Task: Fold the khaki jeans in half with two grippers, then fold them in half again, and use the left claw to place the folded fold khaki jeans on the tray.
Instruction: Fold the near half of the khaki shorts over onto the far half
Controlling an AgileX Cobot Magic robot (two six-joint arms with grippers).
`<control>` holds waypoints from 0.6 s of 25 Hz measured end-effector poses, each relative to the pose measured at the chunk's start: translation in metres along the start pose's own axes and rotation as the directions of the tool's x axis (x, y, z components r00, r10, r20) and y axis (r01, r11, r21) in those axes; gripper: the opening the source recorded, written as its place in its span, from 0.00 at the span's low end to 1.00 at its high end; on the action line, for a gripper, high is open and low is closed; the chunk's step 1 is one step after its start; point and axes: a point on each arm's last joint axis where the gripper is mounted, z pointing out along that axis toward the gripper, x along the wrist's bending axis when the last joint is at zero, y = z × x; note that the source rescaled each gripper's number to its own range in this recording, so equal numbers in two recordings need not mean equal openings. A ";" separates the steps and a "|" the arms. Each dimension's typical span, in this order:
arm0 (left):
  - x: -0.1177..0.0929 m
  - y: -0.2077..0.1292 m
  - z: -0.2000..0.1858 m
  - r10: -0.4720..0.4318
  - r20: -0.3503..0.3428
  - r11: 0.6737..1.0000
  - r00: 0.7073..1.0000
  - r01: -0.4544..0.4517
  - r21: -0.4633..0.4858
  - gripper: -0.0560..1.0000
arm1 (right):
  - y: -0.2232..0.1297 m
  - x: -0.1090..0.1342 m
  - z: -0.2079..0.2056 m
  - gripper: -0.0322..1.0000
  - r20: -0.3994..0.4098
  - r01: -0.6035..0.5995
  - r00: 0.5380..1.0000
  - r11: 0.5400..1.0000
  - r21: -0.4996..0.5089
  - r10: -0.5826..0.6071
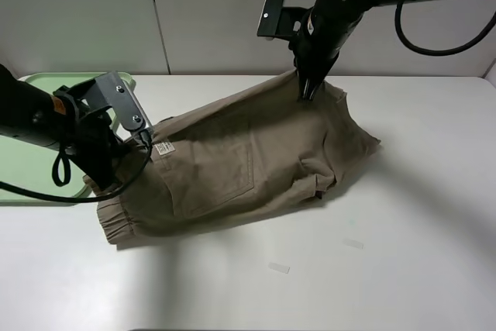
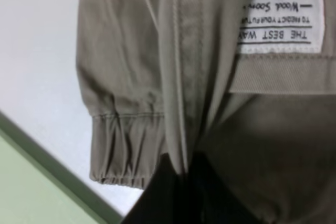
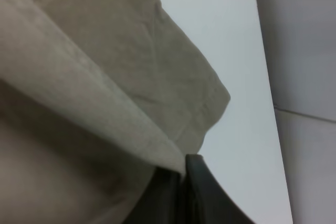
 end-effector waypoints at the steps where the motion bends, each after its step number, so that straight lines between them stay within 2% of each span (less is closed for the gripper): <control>1: 0.001 -0.002 0.003 -0.005 -0.001 1.000 1.000 0.005 0.004 0.05 | 0.001 0.000 0.002 0.03 0.007 0.004 1.000 1.000 -0.014 -0.004; 8: 0.016 -0.006 0.014 -0.048 -0.071 0.998 0.996 0.044 -0.047 0.05 | 0.006 0.002 0.022 0.03 0.031 -0.027 0.999 0.996 -0.088 0.030; 15: 0.026 -0.005 0.020 -0.056 -0.142 0.992 0.988 0.038 -0.123 0.05 | 0.005 0.010 0.035 0.03 0.007 -0.070 0.998 0.995 -0.074 0.070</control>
